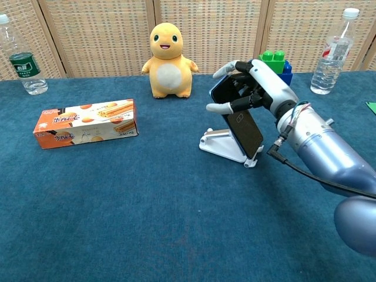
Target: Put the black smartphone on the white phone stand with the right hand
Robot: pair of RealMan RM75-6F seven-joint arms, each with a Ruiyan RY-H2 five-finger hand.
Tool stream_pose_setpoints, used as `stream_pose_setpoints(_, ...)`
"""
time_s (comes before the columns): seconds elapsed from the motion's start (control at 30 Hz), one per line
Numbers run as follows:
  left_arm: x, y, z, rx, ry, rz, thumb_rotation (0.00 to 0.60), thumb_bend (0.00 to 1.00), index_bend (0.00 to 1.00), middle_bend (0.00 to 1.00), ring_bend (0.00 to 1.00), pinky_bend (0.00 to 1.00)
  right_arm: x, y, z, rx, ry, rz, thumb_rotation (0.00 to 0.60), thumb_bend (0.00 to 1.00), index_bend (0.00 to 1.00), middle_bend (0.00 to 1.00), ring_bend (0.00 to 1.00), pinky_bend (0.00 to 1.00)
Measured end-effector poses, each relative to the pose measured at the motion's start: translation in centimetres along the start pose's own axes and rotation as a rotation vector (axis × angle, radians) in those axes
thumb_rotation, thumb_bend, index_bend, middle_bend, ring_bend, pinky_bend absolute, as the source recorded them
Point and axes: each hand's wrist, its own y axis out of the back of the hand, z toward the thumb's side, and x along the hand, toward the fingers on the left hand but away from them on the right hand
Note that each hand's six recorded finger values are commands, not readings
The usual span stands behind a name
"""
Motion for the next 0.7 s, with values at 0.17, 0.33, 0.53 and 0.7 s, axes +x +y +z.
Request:
stream_pose_setpoints(0.17, -0.02, 0.03, 0.02, 0.0, -0.002, 0.002, 0.6, 0.0, 0.0, 0.0, 0.0, 0.0, 0.1, 0.0, -0.18, -0.021, -0.005, -0.022, 0.6, 0.57, 0.49, 0.55, 0.48, 0.52)
stream_pose_setpoints(0.33, -0.04, 0.06, 0.0, 0.0, -0.001, 0.003, 0.6, 0.0, 0.0, 0.0, 0.0, 0.0, 0.29, -0.25, -0.32, -0.01, -0.002, -0.027, 0.6, 0.57, 0.49, 0.55, 0.48, 0.52)
stream_pose_setpoints(0.53, -0.03, 0.18, -0.04, -0.005, 0.001, 0.006, 0.6, 0.0, 0.0, 0.0, 0.0, 0.0, 0.48, -0.5, -0.67, 0.007, -0.002, -0.027, 0.6, 0.57, 0.49, 0.54, 0.48, 0.52)
stream_pose_setpoints(0.7, -0.03, 0.24, 0.0, -0.007, 0.0, 0.005, 0.6, 0.0, 0.0, 0.0, 0.0, 0.0, 0.61, -0.68, -0.8, 0.02, 0.006, -0.022, 0.6, 0.48, 0.31, 0.31, 0.31, 0.47)
